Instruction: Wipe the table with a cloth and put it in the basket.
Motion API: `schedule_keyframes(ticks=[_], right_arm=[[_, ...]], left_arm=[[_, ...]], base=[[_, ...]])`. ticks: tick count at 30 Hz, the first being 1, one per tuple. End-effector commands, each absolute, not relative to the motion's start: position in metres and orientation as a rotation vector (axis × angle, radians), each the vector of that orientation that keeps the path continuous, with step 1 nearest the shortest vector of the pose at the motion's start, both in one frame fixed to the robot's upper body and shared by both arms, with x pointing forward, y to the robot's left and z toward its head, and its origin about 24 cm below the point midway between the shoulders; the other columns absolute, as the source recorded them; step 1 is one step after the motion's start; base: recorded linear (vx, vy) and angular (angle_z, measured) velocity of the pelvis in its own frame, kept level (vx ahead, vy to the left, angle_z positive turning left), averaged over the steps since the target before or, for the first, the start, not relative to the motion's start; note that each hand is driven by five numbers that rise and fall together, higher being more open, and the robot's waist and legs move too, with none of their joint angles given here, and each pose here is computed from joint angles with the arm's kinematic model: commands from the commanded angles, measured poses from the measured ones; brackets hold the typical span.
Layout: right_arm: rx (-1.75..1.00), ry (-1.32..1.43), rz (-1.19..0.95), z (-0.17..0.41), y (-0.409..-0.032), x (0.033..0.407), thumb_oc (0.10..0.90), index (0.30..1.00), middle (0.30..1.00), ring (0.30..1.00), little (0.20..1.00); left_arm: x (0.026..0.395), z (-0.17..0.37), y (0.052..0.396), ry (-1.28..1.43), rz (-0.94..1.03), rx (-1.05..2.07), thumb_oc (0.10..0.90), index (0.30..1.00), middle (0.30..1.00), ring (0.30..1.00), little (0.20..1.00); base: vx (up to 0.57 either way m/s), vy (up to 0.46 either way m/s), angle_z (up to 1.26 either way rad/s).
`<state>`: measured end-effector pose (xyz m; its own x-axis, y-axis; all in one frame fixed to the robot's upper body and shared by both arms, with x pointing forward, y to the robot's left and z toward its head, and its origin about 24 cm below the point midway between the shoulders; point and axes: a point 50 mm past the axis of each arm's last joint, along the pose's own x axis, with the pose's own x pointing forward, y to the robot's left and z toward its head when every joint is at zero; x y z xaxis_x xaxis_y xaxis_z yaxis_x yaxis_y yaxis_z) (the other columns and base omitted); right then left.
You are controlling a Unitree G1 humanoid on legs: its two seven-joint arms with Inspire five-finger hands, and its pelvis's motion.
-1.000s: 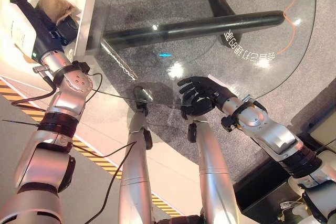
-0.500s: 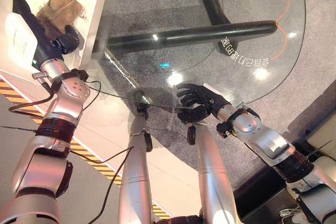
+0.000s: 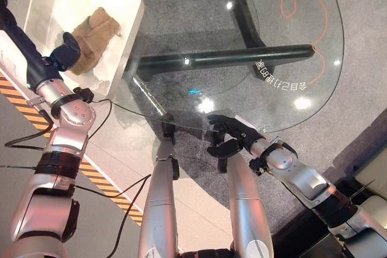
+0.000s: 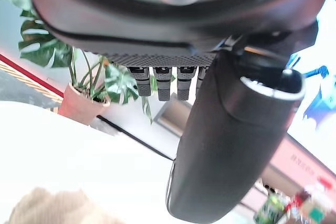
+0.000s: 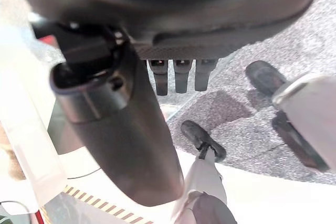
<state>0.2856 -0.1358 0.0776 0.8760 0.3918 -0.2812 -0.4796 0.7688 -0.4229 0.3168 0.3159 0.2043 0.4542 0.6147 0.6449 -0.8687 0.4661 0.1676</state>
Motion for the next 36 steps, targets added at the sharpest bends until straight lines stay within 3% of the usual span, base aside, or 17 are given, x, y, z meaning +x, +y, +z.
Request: schedule_keyframes(ticks=[1, 16, 22, 27, 36], right_arm=[[-0.458, 0.031, 0.526, 0.093, -0.126, 0.269, 0.800, 0.900, 0.900, 0.900, 0.900], [-0.368, 0.204, 0.458, 0.029, -0.164, 0.240, 0.800, 0.900, 0.900, 0.900, 0.900], [-0.301, 0.365, 0.400, -0.012, -0.175, 0.220, 0.800, 0.900, 0.900, 0.900, 0.900], [-0.197, 0.540, 0.309, -0.051, -0.186, 0.193, 0.800, 0.900, 0.900, 0.900, 0.900], [-0.190, 0.820, 0.170, -0.108, -0.186, 0.165, 0.800, 0.900, 0.900, 0.900, 0.900]], left_arm=[[0.296, 0.229, 0.329, -0.714, 1.001, 0.521, 0.800, 0.900, 0.900, 0.900, 0.900], [0.258, 0.108, 0.307, -0.314, 0.680, 0.377, 0.800, 0.900, 0.900, 0.900, 0.900], [0.236, 0.036, 0.287, -0.011, 0.523, 0.254, 0.800, 0.900, 0.900, 0.900, 0.900], [0.195, -0.035, 0.266, 0.310, 0.386, 0.158, 0.800, 0.900, 0.900, 0.900, 0.900], [0.144, -0.122, 0.223, 0.810, 0.367, -0.030, 0.800, 0.900, 0.900, 0.900, 0.900]], base=[[-0.05, -0.084, 0.04], [-0.03, -0.104, 0.01], [0.06, -0.090, 0.03], [0.09, -0.082, 0.01], [0.04, -0.073, -0.04]])
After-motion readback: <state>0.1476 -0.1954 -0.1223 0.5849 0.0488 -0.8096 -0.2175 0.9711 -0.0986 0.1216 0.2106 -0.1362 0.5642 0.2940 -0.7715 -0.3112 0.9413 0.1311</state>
